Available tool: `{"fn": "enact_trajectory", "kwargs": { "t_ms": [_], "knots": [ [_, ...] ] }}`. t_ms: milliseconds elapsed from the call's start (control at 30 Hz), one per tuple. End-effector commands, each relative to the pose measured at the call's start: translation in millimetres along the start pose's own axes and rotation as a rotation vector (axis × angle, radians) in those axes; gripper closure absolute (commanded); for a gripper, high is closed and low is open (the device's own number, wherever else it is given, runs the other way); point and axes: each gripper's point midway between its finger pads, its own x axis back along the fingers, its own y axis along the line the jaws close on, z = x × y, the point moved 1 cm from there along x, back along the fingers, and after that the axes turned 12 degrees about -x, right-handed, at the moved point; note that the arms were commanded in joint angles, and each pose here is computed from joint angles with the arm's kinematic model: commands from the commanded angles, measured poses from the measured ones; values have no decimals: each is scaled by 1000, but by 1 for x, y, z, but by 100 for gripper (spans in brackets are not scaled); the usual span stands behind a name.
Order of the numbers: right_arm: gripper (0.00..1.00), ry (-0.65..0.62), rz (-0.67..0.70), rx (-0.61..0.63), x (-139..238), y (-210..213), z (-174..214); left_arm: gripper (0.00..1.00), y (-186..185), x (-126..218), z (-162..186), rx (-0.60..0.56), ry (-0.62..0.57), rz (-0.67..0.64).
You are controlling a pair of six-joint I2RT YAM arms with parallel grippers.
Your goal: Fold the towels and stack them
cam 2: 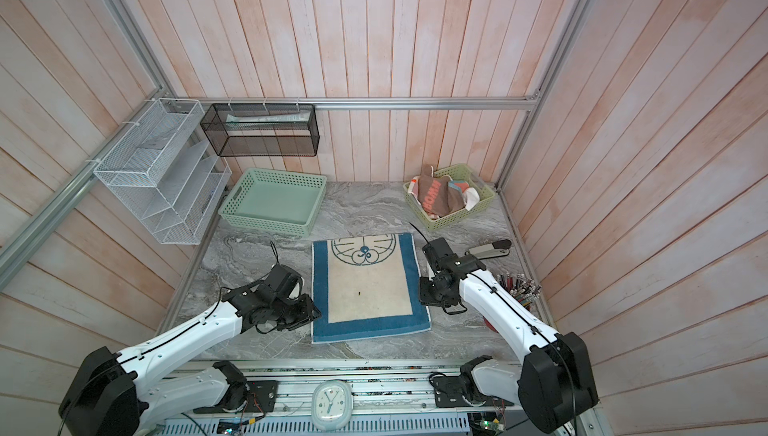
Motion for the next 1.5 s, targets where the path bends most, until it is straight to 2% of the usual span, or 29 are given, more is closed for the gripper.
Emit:
{"fn": "enact_trajectory", "kwargs": {
  "t_ms": [0,133,267,367,433,533,633,767,867,967,1100,1300,1467],
  "knots": [
    [65,53,-57,69,-22,23,3,65,-8,-17,-11,-69,4,4],
    [73,144,-63,99,-53,30,27,65,-15,-43,2,-97,76,8],
    [79,201,-54,39,-72,10,59,65,-5,-54,31,-90,145,-21],
    [80,222,-60,0,-70,2,80,65,12,-52,53,-71,181,-58],
    [78,181,-107,-2,-56,12,74,65,14,-48,55,-76,170,-58],
    [71,3,-132,37,-19,35,31,64,3,-37,28,-137,104,-64],
    [63,-174,-123,84,8,47,-26,59,-9,-25,-20,-199,38,-82],
    [60,-344,-113,76,8,39,-99,53,-19,-24,-95,-272,-93,-126],
    [59,-421,-163,36,-2,37,-141,49,-12,-36,-144,-264,-142,-140],
    [59,-453,-174,35,-14,43,-167,46,-4,-50,-183,-264,-167,-147],
    [59,-454,-153,41,-37,48,-188,45,18,-70,-217,-258,-161,-189],
    [60,-420,-116,71,-71,53,-207,41,48,-74,-244,-243,-170,-261],
    [71,-349,-79,64,-98,48,-205,36,63,-71,-255,-236,-183,-285]
  ]
}}
